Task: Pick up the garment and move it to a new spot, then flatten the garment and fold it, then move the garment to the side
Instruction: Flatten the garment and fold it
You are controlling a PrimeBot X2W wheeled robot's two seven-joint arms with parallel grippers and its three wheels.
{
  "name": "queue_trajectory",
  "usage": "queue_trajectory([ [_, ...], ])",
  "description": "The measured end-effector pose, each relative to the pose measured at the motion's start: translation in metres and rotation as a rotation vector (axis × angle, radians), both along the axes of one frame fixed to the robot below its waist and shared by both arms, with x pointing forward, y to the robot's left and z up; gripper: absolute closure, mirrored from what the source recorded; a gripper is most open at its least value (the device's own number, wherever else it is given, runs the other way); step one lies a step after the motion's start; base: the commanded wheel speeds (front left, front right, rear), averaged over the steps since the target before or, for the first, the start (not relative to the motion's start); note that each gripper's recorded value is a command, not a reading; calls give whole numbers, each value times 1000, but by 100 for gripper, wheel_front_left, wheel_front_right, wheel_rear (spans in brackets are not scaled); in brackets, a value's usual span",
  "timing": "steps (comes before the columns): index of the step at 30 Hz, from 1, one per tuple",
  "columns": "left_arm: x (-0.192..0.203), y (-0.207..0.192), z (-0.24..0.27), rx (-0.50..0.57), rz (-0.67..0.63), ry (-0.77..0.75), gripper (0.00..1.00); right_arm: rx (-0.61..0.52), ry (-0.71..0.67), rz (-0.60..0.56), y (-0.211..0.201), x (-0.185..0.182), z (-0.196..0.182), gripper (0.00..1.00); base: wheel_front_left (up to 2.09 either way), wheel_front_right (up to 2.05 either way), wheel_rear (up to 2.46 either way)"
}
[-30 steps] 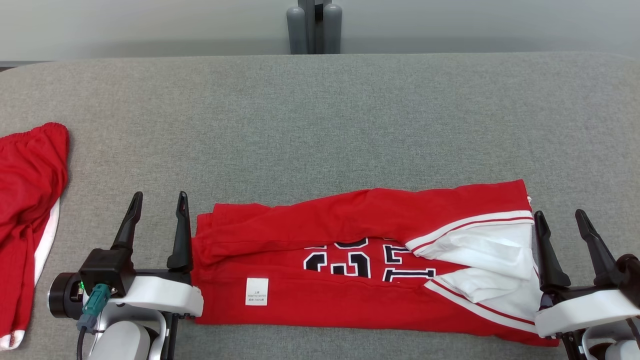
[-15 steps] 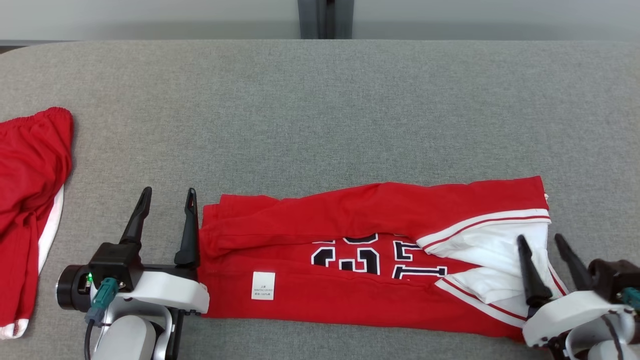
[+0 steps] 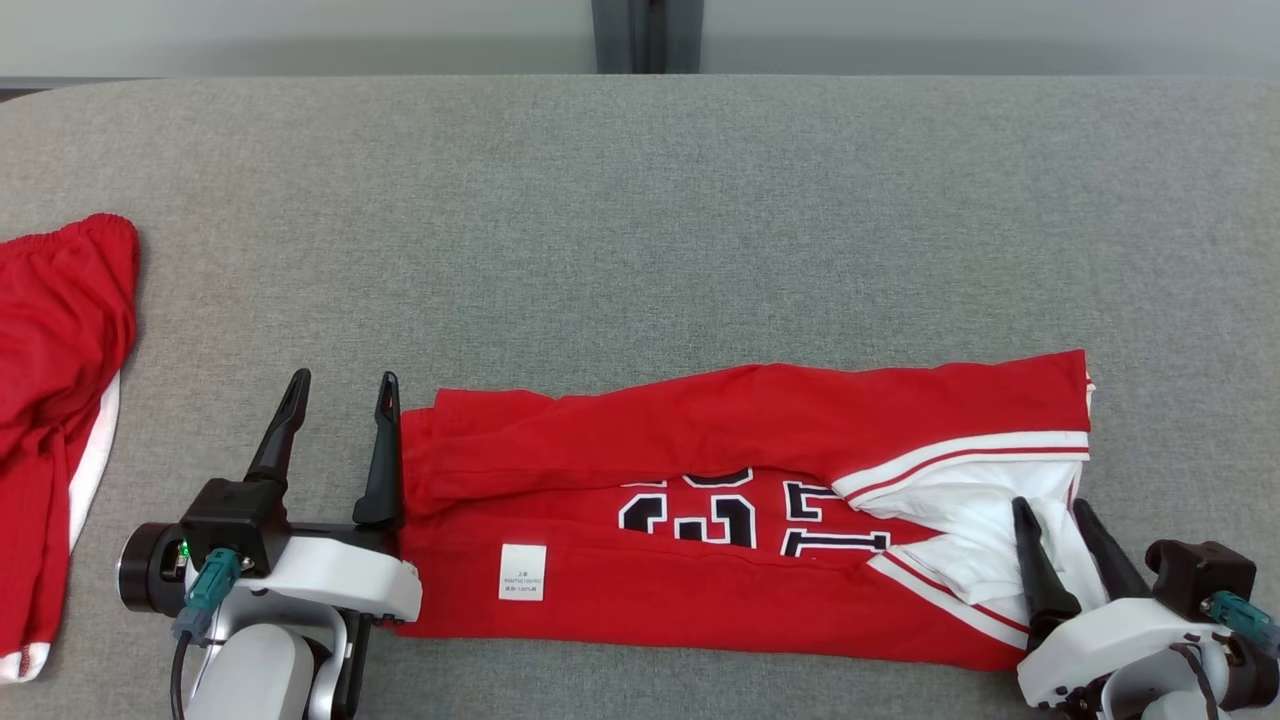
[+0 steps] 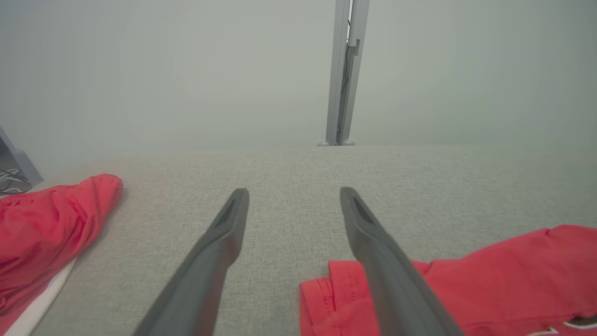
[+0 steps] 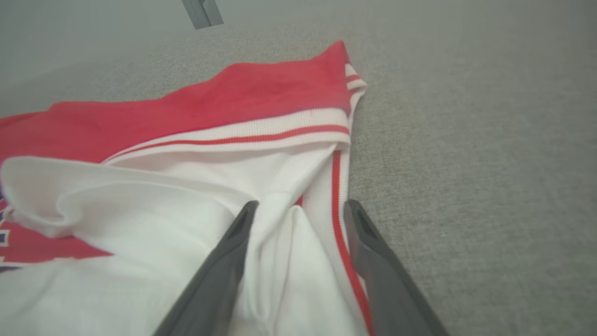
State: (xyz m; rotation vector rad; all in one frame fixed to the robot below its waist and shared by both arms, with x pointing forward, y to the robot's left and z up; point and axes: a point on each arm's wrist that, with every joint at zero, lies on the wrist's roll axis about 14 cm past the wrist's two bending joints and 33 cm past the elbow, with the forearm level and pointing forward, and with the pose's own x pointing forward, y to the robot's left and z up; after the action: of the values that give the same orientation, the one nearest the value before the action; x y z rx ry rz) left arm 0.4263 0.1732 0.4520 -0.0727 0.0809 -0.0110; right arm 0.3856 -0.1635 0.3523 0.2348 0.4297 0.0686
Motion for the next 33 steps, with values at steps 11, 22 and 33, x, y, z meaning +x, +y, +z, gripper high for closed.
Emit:
queue_trajectory([
  [11,2,0,6,2,3,-21,0,-5,-13,-115,-46,1,4,100,0,0,0],
  [22,5,-8,9,-7,-18,-31,0,-124,-186,-248,-118,12,56,100,0,0,0],
  [33,8,-13,9,-16,-29,-36,0,8,-510,118,32,41,168,100,0,0,0],
])
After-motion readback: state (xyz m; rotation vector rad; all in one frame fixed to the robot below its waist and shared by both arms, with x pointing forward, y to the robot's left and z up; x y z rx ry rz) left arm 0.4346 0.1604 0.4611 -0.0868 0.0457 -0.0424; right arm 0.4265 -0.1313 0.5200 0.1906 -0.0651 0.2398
